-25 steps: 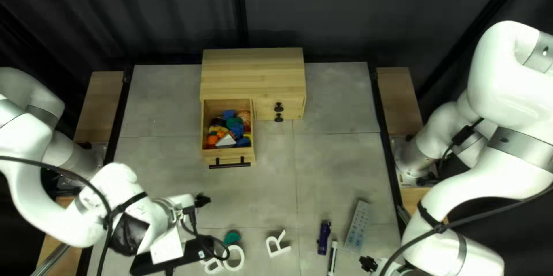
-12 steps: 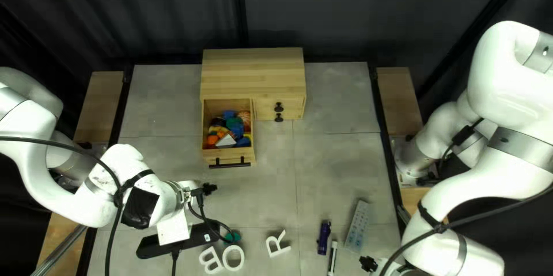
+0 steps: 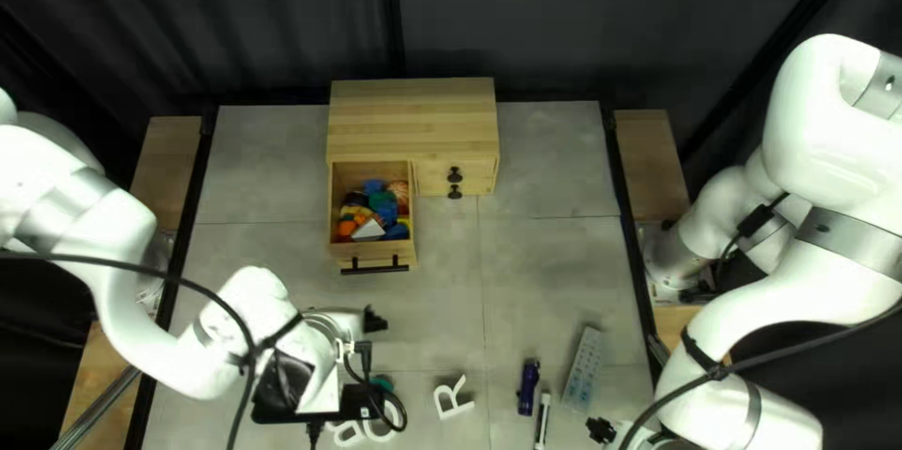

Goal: Open drawers and place objects into drawer and close

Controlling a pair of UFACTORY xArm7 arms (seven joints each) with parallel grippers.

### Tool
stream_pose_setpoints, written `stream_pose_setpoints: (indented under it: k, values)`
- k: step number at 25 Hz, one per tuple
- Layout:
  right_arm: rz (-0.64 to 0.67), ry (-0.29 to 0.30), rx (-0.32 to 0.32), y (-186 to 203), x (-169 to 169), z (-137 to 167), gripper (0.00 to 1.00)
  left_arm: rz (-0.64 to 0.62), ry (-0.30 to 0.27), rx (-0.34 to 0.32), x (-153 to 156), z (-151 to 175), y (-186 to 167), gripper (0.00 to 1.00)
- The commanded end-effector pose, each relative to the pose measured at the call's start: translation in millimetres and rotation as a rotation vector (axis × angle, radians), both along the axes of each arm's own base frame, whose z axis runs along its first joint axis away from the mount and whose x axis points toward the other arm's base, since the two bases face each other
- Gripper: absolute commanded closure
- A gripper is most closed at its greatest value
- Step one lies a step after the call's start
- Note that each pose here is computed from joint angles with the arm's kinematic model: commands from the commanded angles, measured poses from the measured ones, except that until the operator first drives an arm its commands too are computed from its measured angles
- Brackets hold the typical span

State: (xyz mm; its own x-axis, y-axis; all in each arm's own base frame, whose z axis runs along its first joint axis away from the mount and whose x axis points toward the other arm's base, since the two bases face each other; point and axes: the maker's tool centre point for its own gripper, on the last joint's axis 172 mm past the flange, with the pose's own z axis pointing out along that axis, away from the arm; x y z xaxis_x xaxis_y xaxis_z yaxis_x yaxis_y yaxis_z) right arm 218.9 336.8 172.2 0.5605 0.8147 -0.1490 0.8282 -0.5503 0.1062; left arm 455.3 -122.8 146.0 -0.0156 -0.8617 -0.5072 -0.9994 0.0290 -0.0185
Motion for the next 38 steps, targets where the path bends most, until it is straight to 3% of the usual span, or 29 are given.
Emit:
stream_pose_setpoints:
  k: [1, 11, 17, 26, 38]
  values:
    - [0.000, 0.000, 0.000, 0.0, 0.0, 0.0, 0.00, -0.002, -0.029, 0.006, 12.9, -10.4, 14.8, 0.00]
    - [0.000, 0.000, 0.000, 0.0, 0.0, 0.0, 0.00, 0.006, -0.061, -0.022, 34.2, -22.5, 36.1, 0.00]
    - [0.000, 0.000, 0.000, 0.0, 0.0, 0.0, 0.00, -0.001, -0.065, -0.021, 31.5, -28.5, 45.6, 0.00]
    - [0.000, 0.000, 0.000, 0.0, 0.0, 0.0, 0.00, 0.057, -0.041, 0.026, 32.6, -21.9, 59.1, 0.00]
    - [0.000, 0.000, 0.000, 0.0, 0.0, 0.0, 0.00, 0.092, -0.035, 0.010, 26.7, -25.0, 63.5, 0.00]
